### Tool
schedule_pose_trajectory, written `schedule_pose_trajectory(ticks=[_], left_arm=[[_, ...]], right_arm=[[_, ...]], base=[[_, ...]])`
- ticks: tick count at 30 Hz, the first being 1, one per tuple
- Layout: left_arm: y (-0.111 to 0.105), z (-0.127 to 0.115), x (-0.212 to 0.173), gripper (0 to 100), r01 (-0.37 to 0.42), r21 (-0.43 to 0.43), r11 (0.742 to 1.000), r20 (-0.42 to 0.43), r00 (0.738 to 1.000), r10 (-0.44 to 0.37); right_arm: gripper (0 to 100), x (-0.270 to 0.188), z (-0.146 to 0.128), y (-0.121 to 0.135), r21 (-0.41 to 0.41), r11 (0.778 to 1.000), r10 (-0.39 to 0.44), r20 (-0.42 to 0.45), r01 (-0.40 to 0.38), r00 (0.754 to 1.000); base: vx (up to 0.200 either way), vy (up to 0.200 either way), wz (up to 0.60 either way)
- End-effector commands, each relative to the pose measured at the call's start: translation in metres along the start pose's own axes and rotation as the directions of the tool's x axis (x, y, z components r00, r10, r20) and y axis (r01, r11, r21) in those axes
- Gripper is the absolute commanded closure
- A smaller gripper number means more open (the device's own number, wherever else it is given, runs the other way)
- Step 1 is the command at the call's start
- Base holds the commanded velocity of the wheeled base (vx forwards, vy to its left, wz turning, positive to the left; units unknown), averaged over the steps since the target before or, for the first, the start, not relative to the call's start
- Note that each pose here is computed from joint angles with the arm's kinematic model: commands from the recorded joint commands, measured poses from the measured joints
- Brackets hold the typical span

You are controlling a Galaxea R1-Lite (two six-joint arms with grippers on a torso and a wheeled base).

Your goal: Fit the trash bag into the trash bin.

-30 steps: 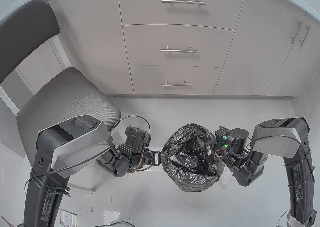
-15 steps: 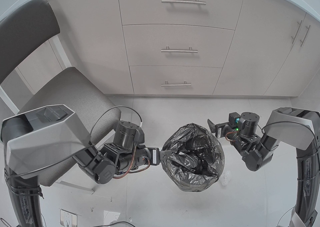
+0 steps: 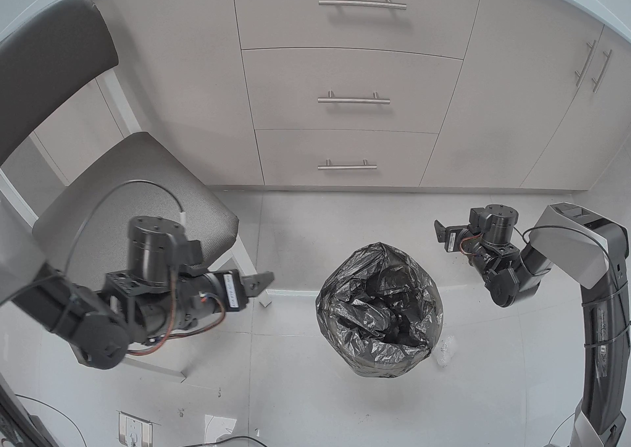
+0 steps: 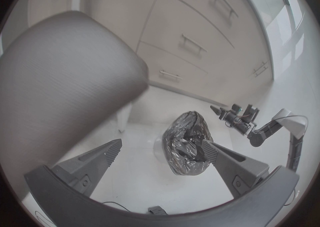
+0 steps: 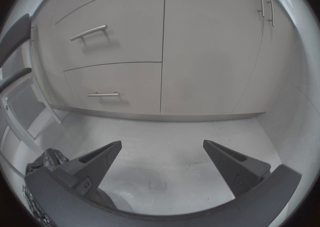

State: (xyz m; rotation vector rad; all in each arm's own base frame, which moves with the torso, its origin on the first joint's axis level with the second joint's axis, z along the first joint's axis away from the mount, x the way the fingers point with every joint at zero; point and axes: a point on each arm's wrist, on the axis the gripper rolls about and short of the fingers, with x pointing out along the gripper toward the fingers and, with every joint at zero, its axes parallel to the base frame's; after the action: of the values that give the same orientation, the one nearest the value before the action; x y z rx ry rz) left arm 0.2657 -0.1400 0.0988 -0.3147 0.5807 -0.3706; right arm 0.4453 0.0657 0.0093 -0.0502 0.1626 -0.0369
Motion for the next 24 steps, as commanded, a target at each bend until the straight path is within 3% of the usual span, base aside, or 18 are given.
schedule_pose_trajectory(ticks=[1,6,7,8,9,11,12,14,15,16,17,18,19,20,21,22,23,24], left_arm=[[0.026,0.009,-0.114,0,-0.106,-0.005,0.994,0.211,0.972,0.104],[0.037,-0.003,-0.157,0,-0.272,-0.015,0.962,0.292,0.919,0.265],[0.042,-0.008,-0.174,0,-0.349,-0.058,0.935,0.328,0.878,0.348],[0.042,-0.008,-0.174,0,-0.349,-0.058,0.935,0.328,0.878,0.348],[0.047,-0.016,-0.193,0,-0.387,-0.092,0.917,0.361,0.846,0.393],[0.048,-0.025,-0.212,0,-0.401,-0.111,0.909,0.400,0.820,0.411],[0.048,-0.028,-0.221,0,-0.405,-0.119,0.906,0.416,0.808,0.416],[0.047,-0.038,-0.236,0,-0.413,-0.129,0.902,0.430,0.796,0.426],[0.047,-0.039,-0.238,0,-0.414,-0.130,0.901,0.430,0.795,0.427],[0.047,-0.051,-0.252,0,-0.419,-0.135,0.898,0.434,0.790,0.434],[0.046,-0.056,-0.256,0,-0.418,-0.137,0.898,0.438,0.788,0.433],[0.046,-0.061,-0.264,0,-0.414,-0.139,0.900,0.450,0.783,0.430],[0.045,-0.063,-0.266,0,-0.413,-0.140,0.900,0.455,0.780,0.429],[0.044,-0.069,-0.274,0,-0.412,-0.145,0.900,0.469,0.772,0.429],[0.044,-0.069,-0.274,0,-0.412,-0.145,0.900,0.469,0.772,0.429],[0.044,-0.076,-0.281,0,-0.418,-0.155,0.895,0.480,0.760,0.438],[0.044,-0.076,-0.281,0,-0.418,-0.155,0.895,0.480,0.760,0.438],[0.045,-0.087,-0.287,0,-0.429,-0.173,0.887,0.488,0.745,0.455]], right_arm=[[0,0.045,-0.015,-0.003,-0.007,0.997,-0.072,-0.064,0.071,0.995],[0,0.070,-0.013,0.002,-0.072,0.995,-0.078,-0.075,0.072,0.994],[0,0.084,-0.018,0.002,-0.105,0.991,-0.087,-0.077,0.078,0.993],[0,0.084,-0.018,0.002,-0.105,0.991,-0.087,-0.077,0.078,0.993],[0,0.100,-0.027,-0.006,-0.151,0.981,-0.135,-0.063,0.124,0.989],[0,0.115,-0.032,-0.013,-0.190,0.967,-0.182,-0.036,0.173,0.983],[0,0.120,-0.043,-0.016,-0.207,0.962,-0.194,-0.057,0.178,0.979],[0,0.120,-0.089,-0.023,-0.258,0.954,-0.210,-0.205,0.154,0.956],[0,0.120,-0.096,-0.024,-0.265,0.953,-0.211,-0.229,0.148,0.950],[0,0.114,-0.148,-0.030,-0.307,0.947,-0.222,-0.404,0.097,0.887],[0,0.110,-0.168,-0.032,-0.321,0.944,-0.227,-0.472,0.074,0.852],[0,0.105,-0.175,-0.036,-0.330,0.943,-0.231,-0.541,0.049,0.809],[0,0.104,-0.178,-0.037,-0.332,0.943,-0.230,-0.567,0.036,0.791],[0,0.098,-0.186,-0.038,-0.326,0.945,-0.224,-0.639,0.004,0.736],[0,0.098,-0.186,-0.038,-0.326,0.945,-0.224,-0.639,0.004,0.736],[0,0.094,-0.190,-0.038,-0.299,0.954,-0.200,-0.682,-0.019,0.704],[0,0.094,-0.190,-0.038,-0.299,0.954,-0.200,-0.682,-0.019,0.704],[0,0.094,-0.191,-0.037,-0.265,0.963,-0.159,-0.693,-0.043,0.703]], base=[[0.000,0.000,0.00],[0.000,0.000,0.00],[0.000,0.000,0.00],[0.000,0.000,0.00],[0.000,0.000,0.00],[0.000,0.000,0.00],[0.000,0.000,0.00],[0.000,0.000,0.00],[0.000,0.000,0.00],[0.000,0.000,0.00],[0.000,0.000,0.00],[0.000,0.000,0.00],[0.000,0.000,0.00],[0.000,0.000,0.00],[0.000,0.000,0.00],[0.000,0.000,0.00],[0.000,0.000,0.00],[0.000,0.000,0.00]])
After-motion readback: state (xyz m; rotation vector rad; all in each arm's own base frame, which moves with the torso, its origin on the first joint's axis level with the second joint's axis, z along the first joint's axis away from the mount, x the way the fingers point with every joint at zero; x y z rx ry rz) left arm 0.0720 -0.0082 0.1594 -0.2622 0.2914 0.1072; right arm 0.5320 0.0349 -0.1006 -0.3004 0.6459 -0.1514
